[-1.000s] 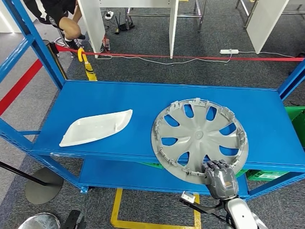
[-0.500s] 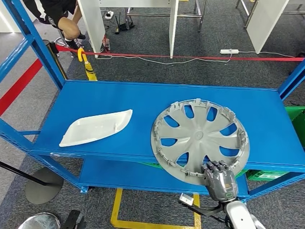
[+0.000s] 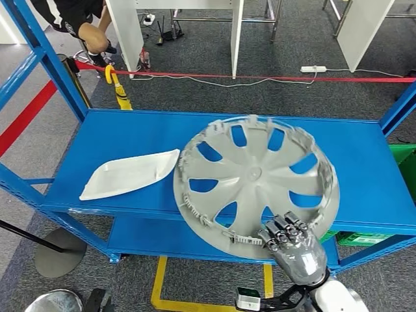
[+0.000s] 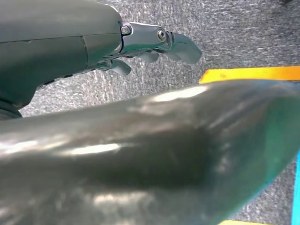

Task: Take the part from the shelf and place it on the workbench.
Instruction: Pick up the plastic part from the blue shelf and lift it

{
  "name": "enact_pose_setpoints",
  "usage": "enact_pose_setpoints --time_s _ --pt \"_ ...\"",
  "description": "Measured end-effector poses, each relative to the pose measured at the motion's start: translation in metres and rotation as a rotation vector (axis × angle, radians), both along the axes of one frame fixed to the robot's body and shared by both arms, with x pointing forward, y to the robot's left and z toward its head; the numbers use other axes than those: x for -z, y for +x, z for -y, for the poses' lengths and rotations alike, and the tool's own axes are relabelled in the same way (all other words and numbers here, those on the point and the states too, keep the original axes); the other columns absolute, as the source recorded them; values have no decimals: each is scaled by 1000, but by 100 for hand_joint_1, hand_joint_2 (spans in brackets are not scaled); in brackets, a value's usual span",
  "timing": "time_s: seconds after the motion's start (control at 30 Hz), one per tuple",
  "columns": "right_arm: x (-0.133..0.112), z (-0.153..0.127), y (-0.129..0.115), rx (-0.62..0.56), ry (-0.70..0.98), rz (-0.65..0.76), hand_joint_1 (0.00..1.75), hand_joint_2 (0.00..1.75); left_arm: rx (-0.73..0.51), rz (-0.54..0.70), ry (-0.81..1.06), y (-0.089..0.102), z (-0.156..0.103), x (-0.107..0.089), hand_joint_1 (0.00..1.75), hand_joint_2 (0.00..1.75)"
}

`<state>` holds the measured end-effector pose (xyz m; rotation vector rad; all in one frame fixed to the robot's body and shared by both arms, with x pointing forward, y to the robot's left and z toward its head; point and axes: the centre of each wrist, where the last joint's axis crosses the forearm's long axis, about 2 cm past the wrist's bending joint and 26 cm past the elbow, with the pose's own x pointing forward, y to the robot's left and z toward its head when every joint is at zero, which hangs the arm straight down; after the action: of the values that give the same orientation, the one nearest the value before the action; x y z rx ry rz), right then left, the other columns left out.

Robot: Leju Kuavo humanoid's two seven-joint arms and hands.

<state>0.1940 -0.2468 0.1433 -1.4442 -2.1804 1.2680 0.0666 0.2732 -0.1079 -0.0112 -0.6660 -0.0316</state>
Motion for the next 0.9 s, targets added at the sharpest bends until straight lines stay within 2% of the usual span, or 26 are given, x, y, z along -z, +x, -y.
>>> enact_pose_setpoints --time_s 0.3,0.43,0.9 --pt "-48 -5 -3 109 132 167 175 175 -5 9 6 -2 2 0 0 0" --pt "-58 -7 -5 124 162 203 175 175 -4 14 12 -2 1 0 0 175" --pt "-67 -13 -8 179 256 217 175 175 1 22 28 -3 1 0 0 175"
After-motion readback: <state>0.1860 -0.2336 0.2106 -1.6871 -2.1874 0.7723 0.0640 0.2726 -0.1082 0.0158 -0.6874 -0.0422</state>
